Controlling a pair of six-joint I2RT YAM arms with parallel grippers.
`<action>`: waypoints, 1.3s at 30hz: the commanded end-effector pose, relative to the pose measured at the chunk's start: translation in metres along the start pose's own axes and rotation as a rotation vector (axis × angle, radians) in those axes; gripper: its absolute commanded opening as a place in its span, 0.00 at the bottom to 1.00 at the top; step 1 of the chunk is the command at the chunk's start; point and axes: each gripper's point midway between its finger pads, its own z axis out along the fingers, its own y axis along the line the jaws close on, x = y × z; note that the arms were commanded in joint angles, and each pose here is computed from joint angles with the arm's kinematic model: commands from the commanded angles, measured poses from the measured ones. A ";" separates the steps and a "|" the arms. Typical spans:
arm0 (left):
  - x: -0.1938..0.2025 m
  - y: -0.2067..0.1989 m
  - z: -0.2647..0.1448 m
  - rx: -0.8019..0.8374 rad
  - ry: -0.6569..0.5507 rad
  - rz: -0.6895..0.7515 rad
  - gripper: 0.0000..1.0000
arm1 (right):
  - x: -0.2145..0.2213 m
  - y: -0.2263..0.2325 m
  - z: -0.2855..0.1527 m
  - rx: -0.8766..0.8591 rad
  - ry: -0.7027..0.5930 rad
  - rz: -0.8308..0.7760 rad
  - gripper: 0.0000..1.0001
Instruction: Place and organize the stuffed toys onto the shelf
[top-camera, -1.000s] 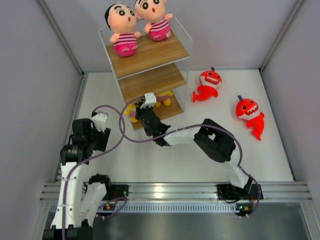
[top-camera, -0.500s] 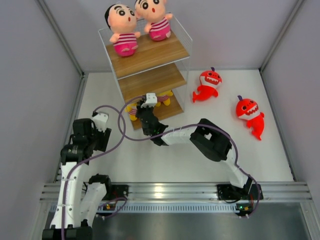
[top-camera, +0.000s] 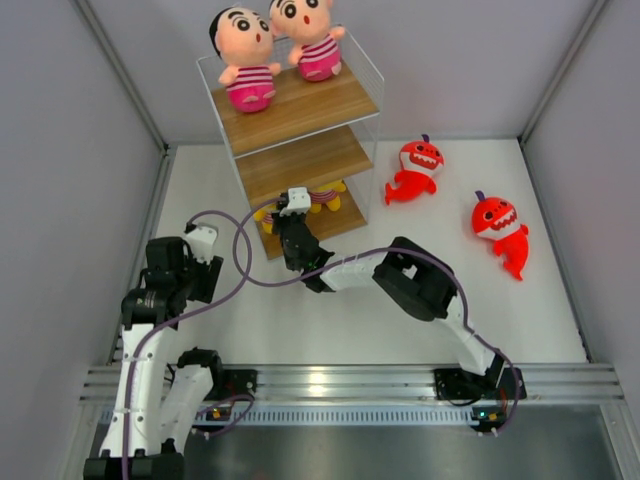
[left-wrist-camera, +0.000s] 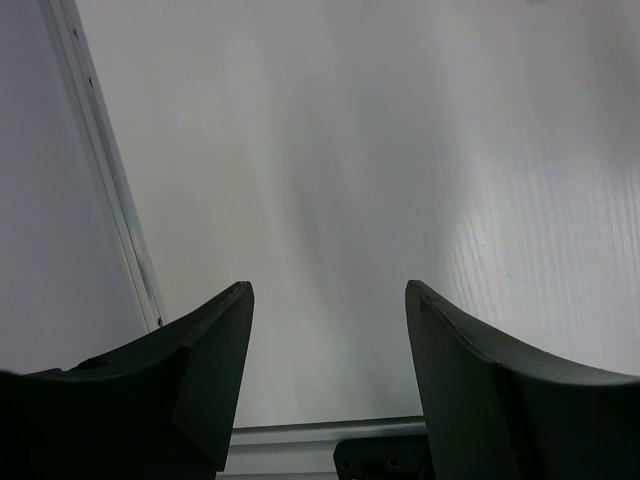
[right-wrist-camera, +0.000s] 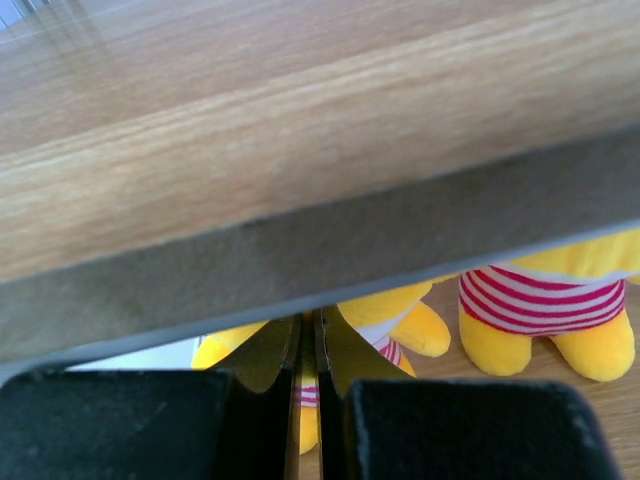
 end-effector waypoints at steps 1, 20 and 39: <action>-0.011 0.002 0.001 -0.006 -0.045 0.004 0.68 | -0.028 0.002 0.013 -0.001 -0.093 0.052 0.00; -0.008 0.000 0.002 -0.003 -0.041 0.012 0.68 | -0.021 -0.004 0.012 -0.021 -0.081 0.069 0.30; -0.008 -0.001 0.001 -0.002 -0.045 0.013 0.68 | -0.050 0.002 -0.012 -0.121 -0.108 0.046 0.74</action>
